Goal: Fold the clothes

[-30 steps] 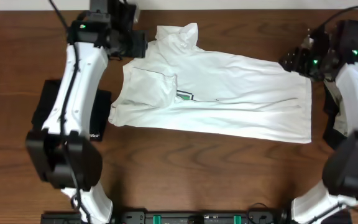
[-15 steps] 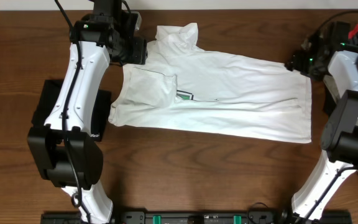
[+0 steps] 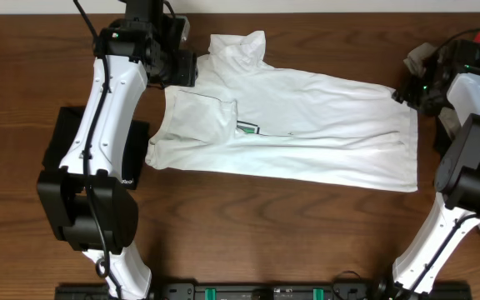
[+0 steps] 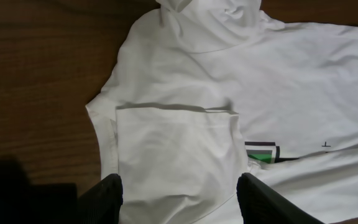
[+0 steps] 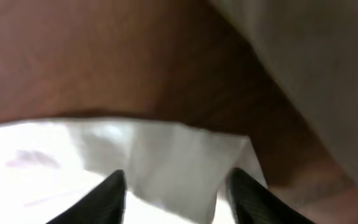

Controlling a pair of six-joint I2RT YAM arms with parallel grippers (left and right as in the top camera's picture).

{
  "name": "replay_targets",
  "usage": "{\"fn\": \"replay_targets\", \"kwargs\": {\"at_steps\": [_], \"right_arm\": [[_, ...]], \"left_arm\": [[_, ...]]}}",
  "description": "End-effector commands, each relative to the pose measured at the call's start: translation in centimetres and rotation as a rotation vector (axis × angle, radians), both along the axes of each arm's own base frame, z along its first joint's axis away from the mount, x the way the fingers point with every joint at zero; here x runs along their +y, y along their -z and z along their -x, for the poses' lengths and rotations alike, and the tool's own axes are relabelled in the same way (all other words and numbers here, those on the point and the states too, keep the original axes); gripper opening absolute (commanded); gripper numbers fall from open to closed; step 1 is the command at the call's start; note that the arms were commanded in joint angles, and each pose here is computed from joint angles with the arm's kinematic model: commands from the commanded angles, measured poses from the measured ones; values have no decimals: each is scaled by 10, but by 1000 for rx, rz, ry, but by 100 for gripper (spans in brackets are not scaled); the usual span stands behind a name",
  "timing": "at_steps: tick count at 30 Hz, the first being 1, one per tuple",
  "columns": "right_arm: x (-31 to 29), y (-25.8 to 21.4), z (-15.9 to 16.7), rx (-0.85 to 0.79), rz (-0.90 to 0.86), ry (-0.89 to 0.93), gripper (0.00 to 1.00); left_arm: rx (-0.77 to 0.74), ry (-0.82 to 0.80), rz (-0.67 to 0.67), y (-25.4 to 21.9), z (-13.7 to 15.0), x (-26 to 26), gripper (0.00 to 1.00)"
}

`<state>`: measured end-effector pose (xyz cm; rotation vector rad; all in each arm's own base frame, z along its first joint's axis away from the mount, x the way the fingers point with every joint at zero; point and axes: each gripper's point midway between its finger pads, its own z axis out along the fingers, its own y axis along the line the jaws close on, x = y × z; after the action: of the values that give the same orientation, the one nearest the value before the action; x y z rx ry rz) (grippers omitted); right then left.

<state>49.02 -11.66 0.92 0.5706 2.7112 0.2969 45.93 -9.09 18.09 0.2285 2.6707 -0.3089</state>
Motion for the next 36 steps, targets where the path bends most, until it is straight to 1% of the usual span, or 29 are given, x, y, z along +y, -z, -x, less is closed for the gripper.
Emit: {"fn": "replay_targets", "kwargs": {"at_steps": [1, 2, 3, 9, 12, 14, 17, 21, 24, 30, 36], "right_arm": [[7, 8, -9, -12, -32, 5, 38], [6, 8, -11, -22, -30, 6, 28], [7, 4, -15, -40, -33, 3, 22], [10, -25, -20, -109, -71, -11, 6], [8, -44, -17, -125, -70, -8, 3], [6, -56, -13, -130, -67, -2, 2], [4, -75, -4, -131, -66, 8, 3], [4, -87, 11, -97, -65, 12, 4], [8, -83, 24, -43, -76, 8, 4], [4, -69, 63, 134, -39, 37, 4], [17, -65, 96, 259, -64, -44, 5]], "left_arm": [[-25, 12, -11, -9, -1, 0, 62], [-25, 12, -11, -9, -1, 0, 61], [-25, 11, -11, -9, -1, 0, 62], [-27, 1, -31, -8, -1, 3, 62], [-28, 0, -34, -8, -2, 4, 62], [-28, 0, -34, -8, -2, 4, 62], [-28, 0, -34, -8, -2, 4, 62], [-28, 0, -34, -8, -2, 4, 62], [-27, 0, -34, -8, -1, 4, 62], [-10, 0, -36, -6, 2, 4, 62], [-2, 1, -37, -5, 4, 5, 62]]}}
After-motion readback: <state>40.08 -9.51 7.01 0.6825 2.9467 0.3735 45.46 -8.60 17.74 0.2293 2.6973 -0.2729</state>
